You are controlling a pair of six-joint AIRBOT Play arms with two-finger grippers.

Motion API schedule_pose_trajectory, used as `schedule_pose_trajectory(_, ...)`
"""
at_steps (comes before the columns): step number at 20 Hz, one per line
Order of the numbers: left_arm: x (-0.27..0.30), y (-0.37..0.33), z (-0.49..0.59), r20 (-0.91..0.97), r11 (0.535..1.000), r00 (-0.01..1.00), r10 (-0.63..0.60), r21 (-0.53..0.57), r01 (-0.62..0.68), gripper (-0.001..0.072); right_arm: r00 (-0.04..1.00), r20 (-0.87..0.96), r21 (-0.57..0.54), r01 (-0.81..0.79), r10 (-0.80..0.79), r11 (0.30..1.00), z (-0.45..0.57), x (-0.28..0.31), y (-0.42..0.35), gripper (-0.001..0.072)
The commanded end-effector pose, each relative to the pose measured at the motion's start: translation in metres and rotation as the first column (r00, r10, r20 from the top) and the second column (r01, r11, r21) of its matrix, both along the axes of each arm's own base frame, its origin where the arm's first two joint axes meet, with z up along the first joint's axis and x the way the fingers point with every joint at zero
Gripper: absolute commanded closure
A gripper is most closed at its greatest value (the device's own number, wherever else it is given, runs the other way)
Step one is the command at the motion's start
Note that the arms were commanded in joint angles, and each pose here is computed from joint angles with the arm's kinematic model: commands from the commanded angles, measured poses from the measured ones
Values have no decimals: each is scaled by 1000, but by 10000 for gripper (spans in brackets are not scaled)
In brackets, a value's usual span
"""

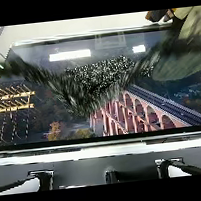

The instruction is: Fold the clothes and pants, and hang the long-sleeved shirts on hangers.

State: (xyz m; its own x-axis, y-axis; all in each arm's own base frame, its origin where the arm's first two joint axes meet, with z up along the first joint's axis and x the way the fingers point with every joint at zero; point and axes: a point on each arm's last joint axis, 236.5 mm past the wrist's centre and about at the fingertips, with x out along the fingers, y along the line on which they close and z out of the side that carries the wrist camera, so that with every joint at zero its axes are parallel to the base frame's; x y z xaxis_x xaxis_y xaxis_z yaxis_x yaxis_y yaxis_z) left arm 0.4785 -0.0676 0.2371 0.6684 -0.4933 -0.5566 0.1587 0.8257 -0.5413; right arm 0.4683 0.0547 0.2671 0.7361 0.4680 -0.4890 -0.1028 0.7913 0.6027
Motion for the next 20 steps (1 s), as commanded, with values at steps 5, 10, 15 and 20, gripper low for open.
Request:
schedule_pose_trajectory(5,-126,40,332,741,955,604,293,-204,-213,690,673,654,80,392,-345,917,298,-134,-79,689)
schedule_pose_trajectory(10,-244,54,384,852,909,377,365,-238,-341,690,412,819,81,605,-398,792,359,-262,-85,689)
schedule_pose_trajectory(15,-284,59,400,884,878,274,378,-248,-409,691,251,864,189,641,-436,744,389,-307,-90,689)
schedule_pose_trajectory(20,-218,82,379,849,874,355,392,-222,-433,690,379,796,219,547,-473,808,369,-223,-103,688)
